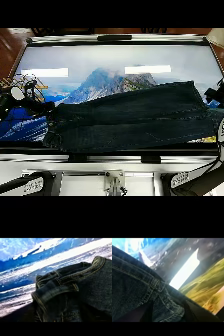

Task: Fold the shirts.

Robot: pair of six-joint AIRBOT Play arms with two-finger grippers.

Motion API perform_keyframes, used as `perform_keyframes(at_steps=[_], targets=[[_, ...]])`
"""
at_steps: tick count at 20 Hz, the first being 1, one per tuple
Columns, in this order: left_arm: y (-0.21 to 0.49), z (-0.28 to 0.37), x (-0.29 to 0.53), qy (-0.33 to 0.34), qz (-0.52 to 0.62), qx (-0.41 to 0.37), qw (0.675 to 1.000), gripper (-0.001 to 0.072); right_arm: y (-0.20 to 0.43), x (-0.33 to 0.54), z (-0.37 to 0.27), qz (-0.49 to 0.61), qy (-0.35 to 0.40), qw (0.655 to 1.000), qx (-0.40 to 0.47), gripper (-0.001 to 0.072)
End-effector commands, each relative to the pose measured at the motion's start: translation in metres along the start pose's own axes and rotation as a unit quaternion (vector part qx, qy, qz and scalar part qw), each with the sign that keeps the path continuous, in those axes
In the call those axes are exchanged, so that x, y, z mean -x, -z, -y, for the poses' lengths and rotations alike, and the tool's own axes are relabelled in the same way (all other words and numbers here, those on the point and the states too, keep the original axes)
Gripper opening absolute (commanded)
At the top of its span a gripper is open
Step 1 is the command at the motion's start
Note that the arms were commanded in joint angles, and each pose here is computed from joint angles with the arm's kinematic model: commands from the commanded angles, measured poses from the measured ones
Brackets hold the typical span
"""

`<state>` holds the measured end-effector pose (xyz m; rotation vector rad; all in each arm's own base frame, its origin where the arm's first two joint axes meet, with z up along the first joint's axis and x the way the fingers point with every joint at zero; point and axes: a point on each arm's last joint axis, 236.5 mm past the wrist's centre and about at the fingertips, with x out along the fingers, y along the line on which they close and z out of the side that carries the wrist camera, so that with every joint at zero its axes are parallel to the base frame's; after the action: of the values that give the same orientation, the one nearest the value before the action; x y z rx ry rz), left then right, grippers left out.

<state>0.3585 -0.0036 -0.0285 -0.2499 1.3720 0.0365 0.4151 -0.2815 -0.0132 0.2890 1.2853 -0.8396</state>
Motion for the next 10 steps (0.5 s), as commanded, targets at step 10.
perform_keyframes(at_steps=[10], targets=[[0.127, -0.047, 0.059, -0.053, -0.193, 0.032, 0.979, 0.0652, 0.043, 0.095, 0.075, -0.065, -0.176, 0.982, 0.033, 0.0512]])
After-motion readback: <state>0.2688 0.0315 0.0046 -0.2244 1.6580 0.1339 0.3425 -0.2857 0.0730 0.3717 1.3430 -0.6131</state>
